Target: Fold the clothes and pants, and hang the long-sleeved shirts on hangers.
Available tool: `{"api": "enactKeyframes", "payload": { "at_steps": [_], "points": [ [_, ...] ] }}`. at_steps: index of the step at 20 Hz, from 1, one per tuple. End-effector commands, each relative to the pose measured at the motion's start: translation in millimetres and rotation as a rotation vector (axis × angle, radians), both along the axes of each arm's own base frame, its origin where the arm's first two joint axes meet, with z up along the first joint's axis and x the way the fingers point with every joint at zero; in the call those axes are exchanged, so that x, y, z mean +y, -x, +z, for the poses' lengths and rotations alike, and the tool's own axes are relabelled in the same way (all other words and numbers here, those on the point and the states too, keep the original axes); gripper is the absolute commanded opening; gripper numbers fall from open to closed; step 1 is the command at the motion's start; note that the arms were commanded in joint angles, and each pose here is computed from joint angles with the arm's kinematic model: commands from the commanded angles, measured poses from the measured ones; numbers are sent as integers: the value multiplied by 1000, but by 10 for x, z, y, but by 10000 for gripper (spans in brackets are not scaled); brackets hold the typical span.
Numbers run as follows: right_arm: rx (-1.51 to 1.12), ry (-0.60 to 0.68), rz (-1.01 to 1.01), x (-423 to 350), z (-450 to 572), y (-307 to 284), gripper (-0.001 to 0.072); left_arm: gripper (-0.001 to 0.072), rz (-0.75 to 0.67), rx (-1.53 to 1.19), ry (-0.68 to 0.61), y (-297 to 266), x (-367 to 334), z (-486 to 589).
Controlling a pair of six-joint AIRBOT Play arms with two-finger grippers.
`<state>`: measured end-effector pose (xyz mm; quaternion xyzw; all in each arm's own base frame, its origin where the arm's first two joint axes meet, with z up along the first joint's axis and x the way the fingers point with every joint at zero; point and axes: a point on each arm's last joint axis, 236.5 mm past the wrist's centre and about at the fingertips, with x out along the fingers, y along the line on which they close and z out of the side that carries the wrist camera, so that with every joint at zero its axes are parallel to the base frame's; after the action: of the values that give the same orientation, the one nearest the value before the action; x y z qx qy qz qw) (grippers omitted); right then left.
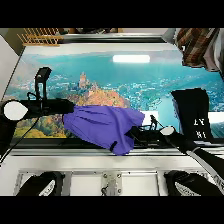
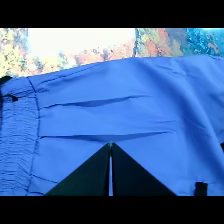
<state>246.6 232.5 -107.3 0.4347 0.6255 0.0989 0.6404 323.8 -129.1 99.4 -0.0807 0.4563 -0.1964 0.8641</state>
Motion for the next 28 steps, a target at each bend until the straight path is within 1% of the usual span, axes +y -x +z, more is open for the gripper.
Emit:
{"api": "enactKeyframes", "payload": {
  "at_steps": [1,2,3,4,5,8,11,13,15,18,22,26,28],
  "points": [
    [-44,-48,48,418,45,-218,468,11,-1,2,0,9,-4,-1],
    [-59,-49,70,493,55,-266,466,12,-3,7,-1,18,-4,-8],
    [-69,-52,82,563,73,-319,448,12,-4,10,-1,25,-4,-13],
    [-84,-55,92,610,96,-372,240,12,-5,11,-2,27,-5,-14],
    [-125,-53,117,640,141,-442,6,12,-5,11,-2,27,-5,-14],
    [-228,-45,137,605,341,-728,1,12,-4,11,-2,26,-5,-14],
    [-352,23,138,182,701,-1275,0,12,-6,14,-2,33,-5,-18],
    [-402,115,65,-421,988,-1740,0,12,-6,14,-3,33,-4,-19],
    [-441,226,-34,-1194,1293,-2133,0,12,-6,15,-2,35,-5,-19],
    [-517,348,-218,-2367,1848,-2479,0,12,-6,15,-2,36,-5,-20],
    [-616,435,-446,-3523,2532,-2475,0,12,-7,17,-3,40,-5,-22],
    [-688,510,-645,-4189,3092,-2137,0,12,-7,17,-3,40,-5,-22],
    [-688,624,-728,-4472,3316,-1855,0,12,-7,17,-3,40,-5,-22]
  ]
}}
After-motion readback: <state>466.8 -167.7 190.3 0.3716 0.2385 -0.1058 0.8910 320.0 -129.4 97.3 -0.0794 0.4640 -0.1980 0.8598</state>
